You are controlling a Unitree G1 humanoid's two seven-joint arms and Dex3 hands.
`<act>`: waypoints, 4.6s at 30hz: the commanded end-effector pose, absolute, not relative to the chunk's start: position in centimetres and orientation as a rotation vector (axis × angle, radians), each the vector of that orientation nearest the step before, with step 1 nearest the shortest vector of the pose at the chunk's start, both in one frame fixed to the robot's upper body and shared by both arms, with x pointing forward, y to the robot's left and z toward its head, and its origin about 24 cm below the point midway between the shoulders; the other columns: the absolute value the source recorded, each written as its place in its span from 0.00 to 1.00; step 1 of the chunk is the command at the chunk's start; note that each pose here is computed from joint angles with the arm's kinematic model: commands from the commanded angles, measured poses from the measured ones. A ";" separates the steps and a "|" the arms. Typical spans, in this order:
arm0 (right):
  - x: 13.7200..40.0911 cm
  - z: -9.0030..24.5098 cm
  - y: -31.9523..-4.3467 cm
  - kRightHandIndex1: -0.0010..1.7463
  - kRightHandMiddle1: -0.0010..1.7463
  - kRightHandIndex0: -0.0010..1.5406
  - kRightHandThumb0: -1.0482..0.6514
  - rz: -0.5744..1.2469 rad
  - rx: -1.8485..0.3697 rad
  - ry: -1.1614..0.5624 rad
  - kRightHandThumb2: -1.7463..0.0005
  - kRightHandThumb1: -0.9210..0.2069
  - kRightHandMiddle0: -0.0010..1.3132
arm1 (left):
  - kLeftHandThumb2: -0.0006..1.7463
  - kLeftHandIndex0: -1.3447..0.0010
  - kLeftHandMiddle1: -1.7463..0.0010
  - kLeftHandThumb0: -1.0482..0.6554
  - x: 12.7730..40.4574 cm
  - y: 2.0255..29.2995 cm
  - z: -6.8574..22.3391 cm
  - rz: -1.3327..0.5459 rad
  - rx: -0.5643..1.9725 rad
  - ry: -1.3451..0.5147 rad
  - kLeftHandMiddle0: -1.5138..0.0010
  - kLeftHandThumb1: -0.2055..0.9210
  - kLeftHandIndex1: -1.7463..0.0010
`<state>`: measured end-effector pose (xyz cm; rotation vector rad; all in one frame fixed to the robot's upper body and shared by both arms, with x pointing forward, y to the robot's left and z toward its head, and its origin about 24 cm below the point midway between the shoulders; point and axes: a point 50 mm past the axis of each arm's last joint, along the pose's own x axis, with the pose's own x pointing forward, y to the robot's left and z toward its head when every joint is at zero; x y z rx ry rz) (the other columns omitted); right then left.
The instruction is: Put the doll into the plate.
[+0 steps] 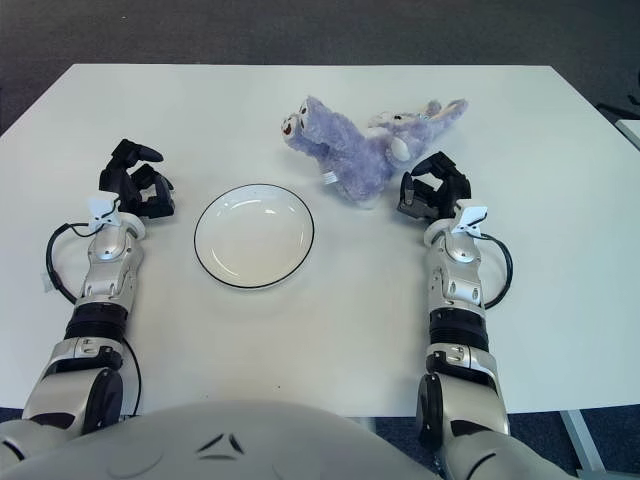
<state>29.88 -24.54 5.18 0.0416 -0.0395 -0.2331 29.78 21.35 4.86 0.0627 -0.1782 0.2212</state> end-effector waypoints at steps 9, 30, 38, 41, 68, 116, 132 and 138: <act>28.6 2.0 -24.2 1.00 1.00 0.74 0.33 -0.257 0.080 0.098 0.24 0.55 0.47 | 0.91 0.60 0.00 0.61 28.0 21.5 1.7 0.221 0.048 -0.077 0.46 0.26 0.02; 28.3 3.6 -25.3 1.00 1.00 0.68 0.34 -0.320 0.070 0.078 0.28 0.50 0.44 | 0.90 0.60 0.00 0.61 28.3 21.9 2.2 0.175 0.009 -0.045 0.46 0.27 0.02; 28.1 4.7 -25.3 1.00 1.00 0.67 0.35 -0.309 0.036 0.044 0.30 0.48 0.43 | 0.88 0.63 0.00 0.61 28.4 21.8 2.9 0.138 -0.016 -0.049 0.49 0.30 0.01; 28.1 5.1 -25.3 1.00 1.00 0.67 0.35 -0.304 0.027 0.031 0.30 0.47 0.42 | 0.86 0.65 0.00 0.61 28.5 21.8 3.2 0.127 -0.028 -0.051 0.51 0.33 0.00; 28.9 8.1 -25.9 1.00 1.00 0.67 0.35 -0.326 -0.100 -0.071 0.32 0.45 0.41 | 0.80 0.69 0.06 0.61 31.8 17.8 10.0 -0.104 -0.048 -0.134 0.51 0.39 0.00; 29.6 7.7 -26.4 1.00 1.00 0.66 0.35 -0.330 -0.135 -0.030 0.31 0.46 0.42 | 0.31 0.85 0.30 0.44 34.5 10.5 14.7 -0.384 0.067 -0.221 0.87 0.99 0.00; 29.5 7.4 -26.3 1.00 1.00 0.67 0.35 -0.328 -0.137 -0.023 0.31 0.46 0.42 | 0.32 1.00 0.46 0.20 35.2 7.9 15.1 -0.371 0.203 -0.225 0.96 0.88 0.44; 29.5 7.3 -26.2 1.00 1.00 0.67 0.35 -0.327 -0.137 -0.020 0.31 0.46 0.42 | 0.23 1.00 0.56 0.13 35.5 7.3 15.1 -0.396 0.289 -0.231 0.99 0.95 0.57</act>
